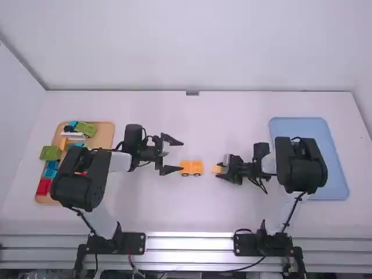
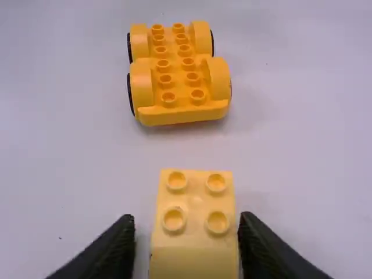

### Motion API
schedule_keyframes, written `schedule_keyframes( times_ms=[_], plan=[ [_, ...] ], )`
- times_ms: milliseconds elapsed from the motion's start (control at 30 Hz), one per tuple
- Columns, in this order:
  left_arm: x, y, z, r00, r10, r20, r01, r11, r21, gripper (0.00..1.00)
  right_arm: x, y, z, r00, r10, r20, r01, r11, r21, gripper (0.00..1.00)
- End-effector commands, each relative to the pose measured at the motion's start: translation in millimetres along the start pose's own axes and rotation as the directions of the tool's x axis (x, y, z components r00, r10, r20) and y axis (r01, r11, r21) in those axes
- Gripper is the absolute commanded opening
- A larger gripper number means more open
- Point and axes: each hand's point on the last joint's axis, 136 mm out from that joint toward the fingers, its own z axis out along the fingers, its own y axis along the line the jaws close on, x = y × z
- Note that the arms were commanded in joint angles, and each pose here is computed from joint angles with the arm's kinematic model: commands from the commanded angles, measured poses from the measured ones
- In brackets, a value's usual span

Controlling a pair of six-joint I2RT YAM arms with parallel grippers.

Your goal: Assemble lego blocks to make yellow taxi

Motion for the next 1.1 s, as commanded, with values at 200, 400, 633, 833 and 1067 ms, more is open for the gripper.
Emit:
schedule_keyframes(
  times_ms=[200, 400, 633, 833, 1067],
  plan=[
    [-5.4, -10.4, 0.7, 0.999, -0.011, 0.046, 0.008, 0.999, 0.051, 0.99, 1.3, -3.2, -2.3, 1.0, 0.011, 0.011, -0.011, 1.0, 0.007, 0.16],
    [16.5, -7.7, 13.5, 0.995, -0.06, -0.077, 0.06, 0.998, -0.006, 0.99, -4.7, -14.6, -6.3, 0.996, 0.088, 0.02, -0.089, 0.996, 0.024, 0.16],
    [51.5, -5.3, 29.4, 0.959, -0.027, -0.282, 0.005, 0.997, -0.077, 0.99, -30.6, -16.4, -7.9, 0.999, 0.041, 0.015, -0.04, 0.999, -0.019, 0.16],
    [75.7, -2.0, 35.6, 0.953, -0.058, -0.297, 0.04, 0.997, -0.068, 0.99, -63.1, -6.0, -11.7, 0.999, -0.043, 0.013, 0.044, 0.996, -0.074, 0.16],
    [96.5, -1.4, 39.9, 0.952, -0.073, -0.299, 0.064, 0.997, -0.038, 0.99, -83.1, 1.6, -8.5, 0.993, -0.112, 0.025, 0.114, 0.989, -0.096, 0.17]
  ],
)
